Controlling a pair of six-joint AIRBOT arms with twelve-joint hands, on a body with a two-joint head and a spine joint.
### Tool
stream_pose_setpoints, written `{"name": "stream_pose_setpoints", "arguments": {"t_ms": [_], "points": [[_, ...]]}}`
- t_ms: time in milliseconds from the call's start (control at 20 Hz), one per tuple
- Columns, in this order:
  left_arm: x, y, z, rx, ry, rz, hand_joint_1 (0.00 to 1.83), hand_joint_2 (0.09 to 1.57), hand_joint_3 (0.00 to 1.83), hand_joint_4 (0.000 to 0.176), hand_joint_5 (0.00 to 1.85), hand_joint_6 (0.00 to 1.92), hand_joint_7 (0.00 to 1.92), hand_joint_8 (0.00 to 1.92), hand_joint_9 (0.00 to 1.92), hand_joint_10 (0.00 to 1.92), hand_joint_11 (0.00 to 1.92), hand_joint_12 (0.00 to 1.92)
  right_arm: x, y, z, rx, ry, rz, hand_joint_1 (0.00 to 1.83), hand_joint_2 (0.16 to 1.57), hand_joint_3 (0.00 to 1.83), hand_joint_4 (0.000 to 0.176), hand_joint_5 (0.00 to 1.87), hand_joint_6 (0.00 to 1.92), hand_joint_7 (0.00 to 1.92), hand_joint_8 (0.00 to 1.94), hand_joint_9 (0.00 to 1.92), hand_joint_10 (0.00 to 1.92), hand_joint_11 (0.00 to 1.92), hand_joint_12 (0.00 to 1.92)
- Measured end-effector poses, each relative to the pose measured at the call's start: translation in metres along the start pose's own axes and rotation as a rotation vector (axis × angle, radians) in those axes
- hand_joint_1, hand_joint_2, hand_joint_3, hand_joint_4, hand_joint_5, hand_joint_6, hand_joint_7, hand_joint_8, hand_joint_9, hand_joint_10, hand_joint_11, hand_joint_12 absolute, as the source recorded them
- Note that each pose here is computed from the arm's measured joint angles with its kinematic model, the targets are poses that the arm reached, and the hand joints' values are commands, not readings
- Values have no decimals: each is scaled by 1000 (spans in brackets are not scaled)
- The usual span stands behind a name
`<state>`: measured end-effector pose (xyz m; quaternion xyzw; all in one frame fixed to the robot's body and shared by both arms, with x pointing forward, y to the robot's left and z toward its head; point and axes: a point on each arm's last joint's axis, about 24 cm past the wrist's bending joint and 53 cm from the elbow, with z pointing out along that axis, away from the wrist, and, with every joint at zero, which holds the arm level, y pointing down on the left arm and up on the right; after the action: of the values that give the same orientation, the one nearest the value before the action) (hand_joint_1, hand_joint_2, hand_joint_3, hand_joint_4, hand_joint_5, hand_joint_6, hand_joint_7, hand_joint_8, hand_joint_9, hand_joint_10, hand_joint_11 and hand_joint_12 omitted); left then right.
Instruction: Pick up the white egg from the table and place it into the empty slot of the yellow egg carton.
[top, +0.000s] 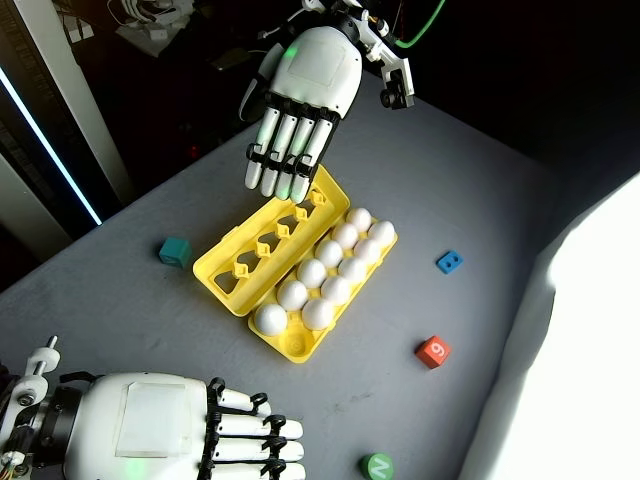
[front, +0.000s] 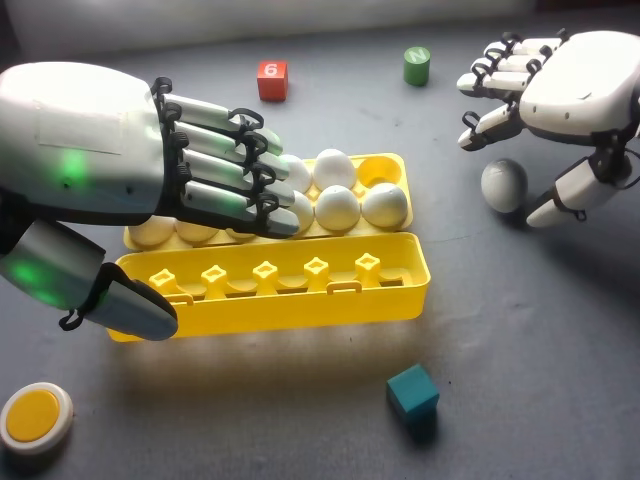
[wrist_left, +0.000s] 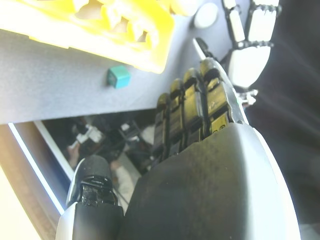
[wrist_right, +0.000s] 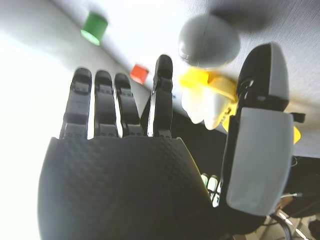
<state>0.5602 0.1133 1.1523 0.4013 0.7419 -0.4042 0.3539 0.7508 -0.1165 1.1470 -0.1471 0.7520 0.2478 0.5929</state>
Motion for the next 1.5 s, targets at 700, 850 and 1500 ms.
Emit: {"name": "stream_pose_setpoints", "arguments": {"t_ms": [700,850,1500], "points": [[0,3,-1,-8,-2,-1,0,1269,3,0,178,4,166,5,107,3,0,214,5,-5,6,9,-7,21,776,948,5,176,667,28,26,2,0,0,0,0],[0,3,-1,-8,-1,-1,0,1263,0,0,175,2,164,2,107,2,0,239,5,-6,7,11,-8,23,814,944,0,176,758,20,105,14,0,0,0,0],[-1,3,-1,-7,-2,-1,0,1275,0,0,211,3,194,4,138,4,0,290,3,-5,7,9,-17,31,1136,967,0,116,1388,285,200,0,0,0,0,0]]}}
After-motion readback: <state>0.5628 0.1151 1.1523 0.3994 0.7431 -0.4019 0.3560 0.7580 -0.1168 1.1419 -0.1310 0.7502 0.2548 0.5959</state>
